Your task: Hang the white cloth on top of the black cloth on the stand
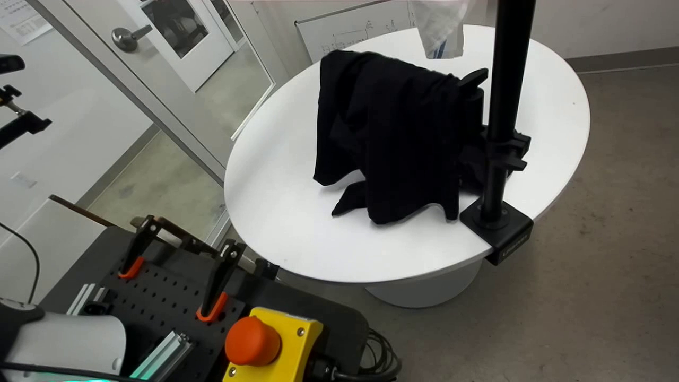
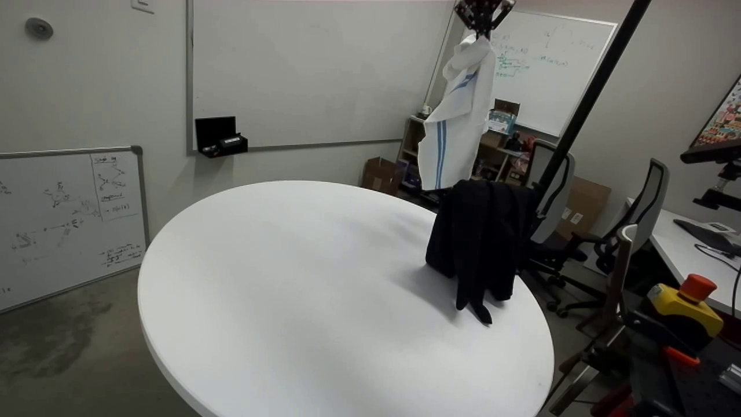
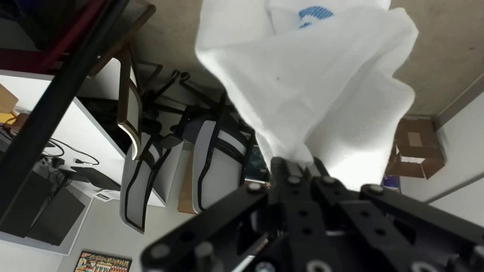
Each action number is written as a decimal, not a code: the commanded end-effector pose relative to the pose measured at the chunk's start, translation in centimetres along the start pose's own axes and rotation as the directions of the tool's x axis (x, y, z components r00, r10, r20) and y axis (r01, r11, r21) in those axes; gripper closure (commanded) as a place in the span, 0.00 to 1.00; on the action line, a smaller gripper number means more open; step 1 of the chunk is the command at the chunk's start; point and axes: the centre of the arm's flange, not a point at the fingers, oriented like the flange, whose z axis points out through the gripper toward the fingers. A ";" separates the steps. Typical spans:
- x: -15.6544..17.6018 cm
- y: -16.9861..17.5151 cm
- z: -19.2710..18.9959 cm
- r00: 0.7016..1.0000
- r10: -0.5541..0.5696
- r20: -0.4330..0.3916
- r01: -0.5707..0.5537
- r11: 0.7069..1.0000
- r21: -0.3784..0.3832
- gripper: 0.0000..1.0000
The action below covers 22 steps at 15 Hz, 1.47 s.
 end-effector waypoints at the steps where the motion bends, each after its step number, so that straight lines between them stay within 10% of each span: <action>1: -3.3 -1.6 1.6 1.000 0.003 0.029 -0.004 1.000 0.018 0.99; 11: -17.2 5.4 3.1 0.983 -0.152 0.101 0.143 0.986 0.084 0.99; 22: -16.8 19.5 3.7 0.986 -0.151 0.072 0.150 0.989 0.011 0.99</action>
